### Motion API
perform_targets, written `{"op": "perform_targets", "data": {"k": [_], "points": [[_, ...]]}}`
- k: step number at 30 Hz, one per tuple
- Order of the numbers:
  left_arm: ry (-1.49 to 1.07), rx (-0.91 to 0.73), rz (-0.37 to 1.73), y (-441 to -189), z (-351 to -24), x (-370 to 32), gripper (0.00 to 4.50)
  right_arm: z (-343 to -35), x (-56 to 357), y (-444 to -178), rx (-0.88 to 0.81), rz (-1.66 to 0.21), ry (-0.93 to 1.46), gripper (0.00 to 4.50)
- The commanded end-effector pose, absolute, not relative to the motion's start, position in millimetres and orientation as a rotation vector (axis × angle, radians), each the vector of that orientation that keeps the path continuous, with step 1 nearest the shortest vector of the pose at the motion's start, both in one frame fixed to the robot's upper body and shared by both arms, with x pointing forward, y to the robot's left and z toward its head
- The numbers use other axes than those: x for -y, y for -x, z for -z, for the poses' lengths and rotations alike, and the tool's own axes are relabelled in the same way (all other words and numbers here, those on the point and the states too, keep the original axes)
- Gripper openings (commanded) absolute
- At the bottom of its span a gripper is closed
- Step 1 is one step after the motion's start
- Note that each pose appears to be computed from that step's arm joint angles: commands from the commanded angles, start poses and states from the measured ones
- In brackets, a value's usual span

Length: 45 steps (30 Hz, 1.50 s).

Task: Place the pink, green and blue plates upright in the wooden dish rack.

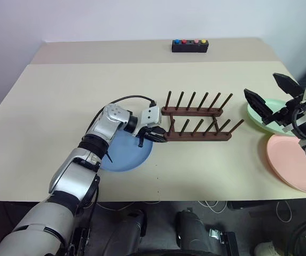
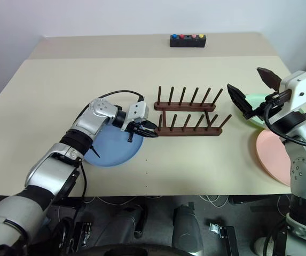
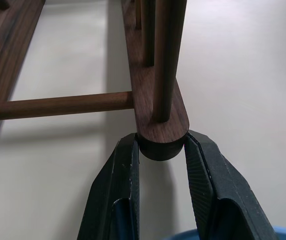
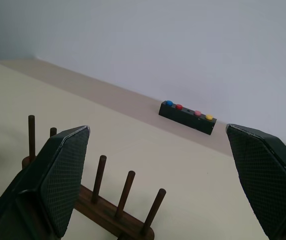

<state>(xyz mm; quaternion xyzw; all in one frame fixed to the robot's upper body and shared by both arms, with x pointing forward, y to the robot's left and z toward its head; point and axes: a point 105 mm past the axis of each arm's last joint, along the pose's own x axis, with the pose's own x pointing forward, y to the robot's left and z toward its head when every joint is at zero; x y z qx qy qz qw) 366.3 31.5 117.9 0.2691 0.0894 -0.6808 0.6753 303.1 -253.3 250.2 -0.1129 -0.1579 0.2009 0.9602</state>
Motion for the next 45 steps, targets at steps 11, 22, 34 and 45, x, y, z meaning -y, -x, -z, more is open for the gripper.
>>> {"op": "perform_targets", "data": {"k": [11,22,34,45], "points": [[-0.546,-0.168,1.499,-372,-137,-24,4.04,-265,252,-299,0.367,-0.406,0.268,4.50],[-0.532,-0.097,1.418,-384,-196,-49,4.47,-264,251,-298,0.366,-0.413,0.263,4.50],[-0.293,-0.135,1.421,-357,-245,-84,3.62,-252,227,-284,0.310,-0.607,0.210,4.24],[-0.227,-0.237,1.461,-314,-198,-30,0.00,-216,211,-257,0.115,-0.801,0.174,0.06]]}}
